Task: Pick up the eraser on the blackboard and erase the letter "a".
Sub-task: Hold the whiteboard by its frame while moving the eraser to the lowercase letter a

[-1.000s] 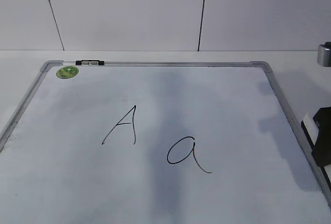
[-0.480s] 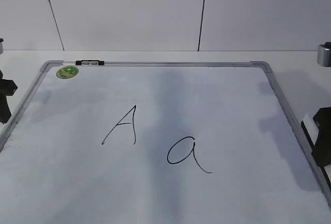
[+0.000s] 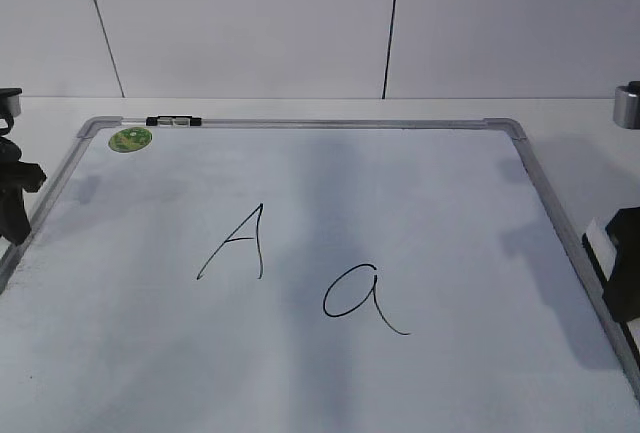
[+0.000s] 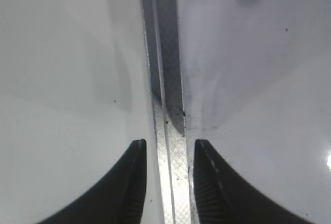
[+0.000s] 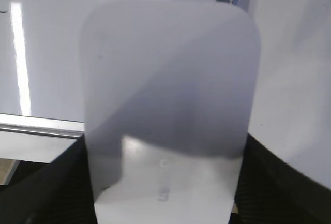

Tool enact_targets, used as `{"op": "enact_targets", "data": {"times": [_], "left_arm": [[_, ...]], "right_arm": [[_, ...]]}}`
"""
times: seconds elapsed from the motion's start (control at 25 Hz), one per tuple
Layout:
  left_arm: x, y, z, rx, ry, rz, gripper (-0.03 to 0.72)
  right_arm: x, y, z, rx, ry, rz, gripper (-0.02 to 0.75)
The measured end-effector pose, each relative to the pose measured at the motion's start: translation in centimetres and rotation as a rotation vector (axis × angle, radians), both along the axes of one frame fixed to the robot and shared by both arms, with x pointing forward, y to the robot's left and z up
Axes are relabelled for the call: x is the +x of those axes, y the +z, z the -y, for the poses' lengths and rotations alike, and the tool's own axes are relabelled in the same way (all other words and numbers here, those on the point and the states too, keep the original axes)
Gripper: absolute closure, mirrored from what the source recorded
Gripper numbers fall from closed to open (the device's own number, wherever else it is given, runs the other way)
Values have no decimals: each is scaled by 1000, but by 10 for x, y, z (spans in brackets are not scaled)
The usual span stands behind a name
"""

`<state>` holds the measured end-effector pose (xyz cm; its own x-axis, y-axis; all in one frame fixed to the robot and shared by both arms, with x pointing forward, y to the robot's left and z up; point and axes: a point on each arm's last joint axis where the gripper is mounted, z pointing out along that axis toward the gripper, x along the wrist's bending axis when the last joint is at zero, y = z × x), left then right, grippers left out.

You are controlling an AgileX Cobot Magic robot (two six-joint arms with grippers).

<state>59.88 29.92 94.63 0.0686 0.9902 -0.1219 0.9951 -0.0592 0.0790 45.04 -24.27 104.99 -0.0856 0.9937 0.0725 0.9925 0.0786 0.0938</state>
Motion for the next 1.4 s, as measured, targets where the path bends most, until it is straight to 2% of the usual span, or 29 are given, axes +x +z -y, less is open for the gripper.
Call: {"op": "enact_targets", "data": {"times": [0.32,0.6,0.68,0.88,1.4], "left_arm": [[3,-2,0,3,4,24,462],[5,-15,0,2,4,-12,462],[5,-15,0,3,4,-11,484],[6,-18,-1,4,3,-14,620],[7,-18,0,2,4,-17,634]], "right_arm": [[0,0,0,0,3,0,178],[0,0,0,-1,8,1,179],[0,0,0,-1,8,1,178],[0,0,0,1,7,0,179],[0,0,-1,5,18,0,179]]}}
